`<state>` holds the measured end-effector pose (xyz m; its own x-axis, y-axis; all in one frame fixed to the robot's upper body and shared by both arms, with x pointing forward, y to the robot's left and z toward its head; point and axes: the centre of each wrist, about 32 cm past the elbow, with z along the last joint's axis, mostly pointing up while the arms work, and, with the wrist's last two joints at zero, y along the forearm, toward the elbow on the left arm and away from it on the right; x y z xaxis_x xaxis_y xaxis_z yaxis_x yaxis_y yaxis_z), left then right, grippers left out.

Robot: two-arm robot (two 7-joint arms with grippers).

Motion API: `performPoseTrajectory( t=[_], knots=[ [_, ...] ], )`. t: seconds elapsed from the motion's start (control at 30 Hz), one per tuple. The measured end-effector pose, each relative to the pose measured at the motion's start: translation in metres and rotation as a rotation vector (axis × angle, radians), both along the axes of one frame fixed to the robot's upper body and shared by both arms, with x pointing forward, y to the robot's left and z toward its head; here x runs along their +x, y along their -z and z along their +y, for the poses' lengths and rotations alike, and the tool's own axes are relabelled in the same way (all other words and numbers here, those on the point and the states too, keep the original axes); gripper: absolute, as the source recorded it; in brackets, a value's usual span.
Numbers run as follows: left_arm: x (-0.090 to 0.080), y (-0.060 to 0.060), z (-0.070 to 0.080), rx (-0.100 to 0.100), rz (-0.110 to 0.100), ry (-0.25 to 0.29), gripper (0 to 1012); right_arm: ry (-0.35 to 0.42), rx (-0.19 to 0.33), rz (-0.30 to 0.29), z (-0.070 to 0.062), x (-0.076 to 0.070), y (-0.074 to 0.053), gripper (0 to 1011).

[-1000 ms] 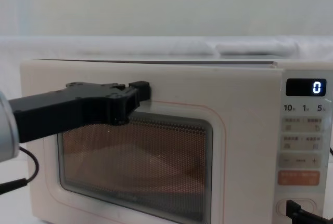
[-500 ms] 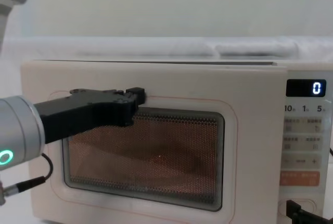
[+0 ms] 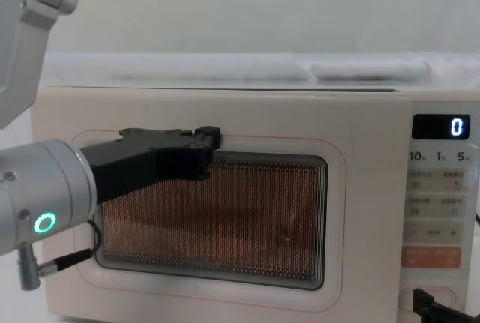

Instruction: Press the button to open the microwave door with one hand; close the microwave door with the other hand.

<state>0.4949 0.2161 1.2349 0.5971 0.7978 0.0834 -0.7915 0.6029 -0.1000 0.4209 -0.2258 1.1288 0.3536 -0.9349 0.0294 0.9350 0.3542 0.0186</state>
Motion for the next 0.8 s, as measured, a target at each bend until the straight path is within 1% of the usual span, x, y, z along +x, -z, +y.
performPoseTrajectory(
  t=[0.1, 0.3, 0.53, 0.8],
  knots=[
    [0.0015, -0.0005, -0.0034, -0.003, -0.005, -0.011, 0, 0.0, 0.0, 0.0, 0.0, 0.0, 0.0, 1002],
    [0.0034, -0.0013, -0.0064, -0.003, -0.006, -0.023, 0, 0.0, 0.0, 0.0, 0.0, 0.0, 0.0, 1002],
    [0.0051, 0.0006, -0.0089, -0.014, -0.003, -0.047, 0, 0.0, 0.0, 0.0, 0.0, 0.0, 0.0, 1002],
    [0.0071, 0.0032, -0.0103, -0.017, 0.001, -0.065, 0, 0.0, 0.0, 0.0, 0.0, 0.0, 0.0, 1002]
  ],
)
